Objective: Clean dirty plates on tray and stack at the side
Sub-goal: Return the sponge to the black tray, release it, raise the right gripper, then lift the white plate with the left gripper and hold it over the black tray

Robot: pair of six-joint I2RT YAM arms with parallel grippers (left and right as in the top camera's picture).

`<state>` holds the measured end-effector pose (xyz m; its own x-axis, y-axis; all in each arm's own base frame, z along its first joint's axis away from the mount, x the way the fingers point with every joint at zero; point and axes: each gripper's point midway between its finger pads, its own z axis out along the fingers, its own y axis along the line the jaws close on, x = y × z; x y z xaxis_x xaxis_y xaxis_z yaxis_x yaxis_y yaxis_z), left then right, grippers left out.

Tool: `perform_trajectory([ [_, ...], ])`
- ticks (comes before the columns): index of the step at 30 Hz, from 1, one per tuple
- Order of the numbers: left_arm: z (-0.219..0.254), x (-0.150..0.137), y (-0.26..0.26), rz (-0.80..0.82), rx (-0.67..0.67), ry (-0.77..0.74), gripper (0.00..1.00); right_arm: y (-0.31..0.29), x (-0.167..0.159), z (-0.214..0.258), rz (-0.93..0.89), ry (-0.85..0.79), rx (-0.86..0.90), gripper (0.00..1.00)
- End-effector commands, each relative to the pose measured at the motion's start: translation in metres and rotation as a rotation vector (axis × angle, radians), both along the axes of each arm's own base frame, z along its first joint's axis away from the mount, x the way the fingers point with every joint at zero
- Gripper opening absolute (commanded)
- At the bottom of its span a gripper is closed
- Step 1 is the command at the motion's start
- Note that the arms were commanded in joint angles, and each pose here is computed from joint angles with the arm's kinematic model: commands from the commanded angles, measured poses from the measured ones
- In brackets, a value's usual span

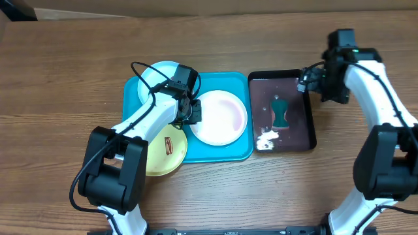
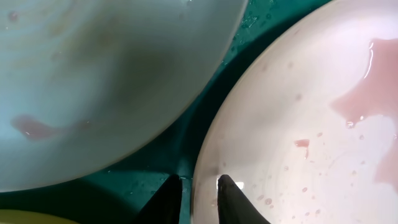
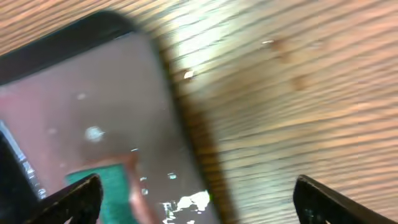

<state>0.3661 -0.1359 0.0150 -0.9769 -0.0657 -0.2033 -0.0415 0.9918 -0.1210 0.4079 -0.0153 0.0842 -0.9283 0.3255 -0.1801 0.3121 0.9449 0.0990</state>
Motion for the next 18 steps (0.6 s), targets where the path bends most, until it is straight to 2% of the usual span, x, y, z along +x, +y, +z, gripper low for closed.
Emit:
perform_trajectory([
  [1, -0.012, -0.011, -0.001, 0.024, -0.005, 0.035, 0.22, -0.006, 0.004, 0.006, -0.025, -0.021, 0.019, 1.0],
  [5, -0.014, -0.013, -0.002, 0.023, -0.013, 0.041, 0.15, -0.007, 0.007, 0.007, -0.027, -0.037, 0.017, 1.0],
  [10, -0.014, -0.016, -0.006, 0.016, -0.038, 0.058, 0.13, -0.007, 0.007, 0.007, -0.027, -0.037, 0.017, 1.0],
  [12, -0.014, -0.017, -0.006, 0.016, -0.037, 0.061, 0.04, -0.007, 0.007, 0.007, -0.027, -0.037, 0.017, 1.0],
  [18, 0.005, -0.004, -0.007, 0.025, -0.041, 0.049, 0.04, -0.007, 0.007, 0.007, -0.027, -0.037, 0.017, 1.0],
])
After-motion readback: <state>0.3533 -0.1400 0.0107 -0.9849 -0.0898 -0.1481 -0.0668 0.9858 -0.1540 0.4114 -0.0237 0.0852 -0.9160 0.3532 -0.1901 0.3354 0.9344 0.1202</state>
